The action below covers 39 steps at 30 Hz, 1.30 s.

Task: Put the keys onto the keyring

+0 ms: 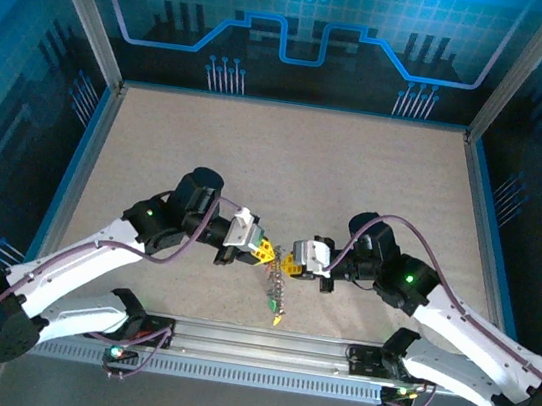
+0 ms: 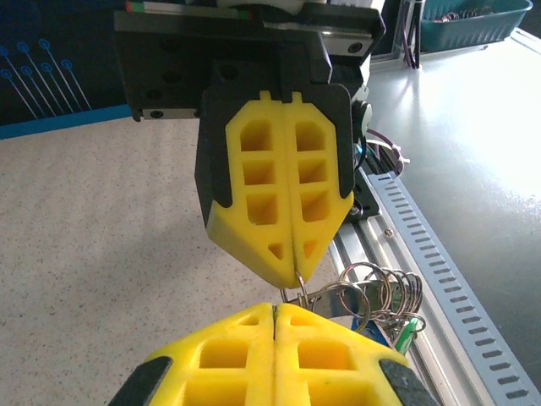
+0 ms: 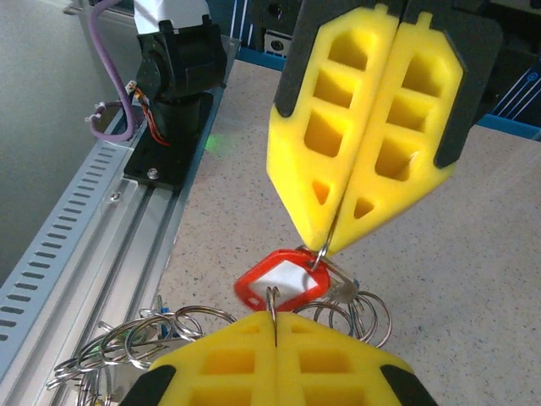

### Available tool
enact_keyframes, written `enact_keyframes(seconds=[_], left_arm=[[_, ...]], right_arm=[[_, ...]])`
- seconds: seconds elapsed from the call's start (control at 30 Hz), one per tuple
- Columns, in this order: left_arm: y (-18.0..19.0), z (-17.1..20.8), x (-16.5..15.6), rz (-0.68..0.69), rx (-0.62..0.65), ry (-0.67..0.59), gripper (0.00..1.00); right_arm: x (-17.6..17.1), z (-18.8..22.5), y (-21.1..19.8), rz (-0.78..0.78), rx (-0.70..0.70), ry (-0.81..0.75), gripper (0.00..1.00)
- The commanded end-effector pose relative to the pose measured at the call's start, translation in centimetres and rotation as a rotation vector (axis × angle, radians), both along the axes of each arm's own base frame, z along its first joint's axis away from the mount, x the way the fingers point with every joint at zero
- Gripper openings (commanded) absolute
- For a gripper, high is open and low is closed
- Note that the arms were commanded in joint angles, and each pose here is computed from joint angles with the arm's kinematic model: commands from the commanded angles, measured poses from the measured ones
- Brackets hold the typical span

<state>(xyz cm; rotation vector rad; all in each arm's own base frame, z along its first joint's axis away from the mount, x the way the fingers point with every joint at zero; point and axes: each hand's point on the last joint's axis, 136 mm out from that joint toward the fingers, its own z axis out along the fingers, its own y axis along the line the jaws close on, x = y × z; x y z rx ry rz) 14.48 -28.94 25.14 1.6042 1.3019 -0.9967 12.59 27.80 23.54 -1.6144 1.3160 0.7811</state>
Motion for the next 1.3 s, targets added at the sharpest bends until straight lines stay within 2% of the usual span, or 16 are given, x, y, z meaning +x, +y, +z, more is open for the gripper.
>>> enact_keyframes(seconds=[0.0,0.47,0.8,1.27], left_arm=[[-0.1,-0.5,-0.7,-0.044,0.019,-0.042,0.00],[-0.6,-1.0,-1.1,-0.066,0.032,-0.066,0.00],[-0.6,-0.6,-0.6,-0.035,0.025,-0.093,0.00],[0.3,-0.6,-1.9,-0.062,0.041,-0.086,0.00]], right_arm=[[-0.2,2.4,0.6,0.032,0.074,-0.015,0.00],[0.2,2.8,0.4,0.024,0.106,0.047,0.00],[-0.1,2.2,0.3,0.037,0.086,0.060,0.00],[-0.3,1.1,-0.3,0.030,0.051,0.047,0.00]])
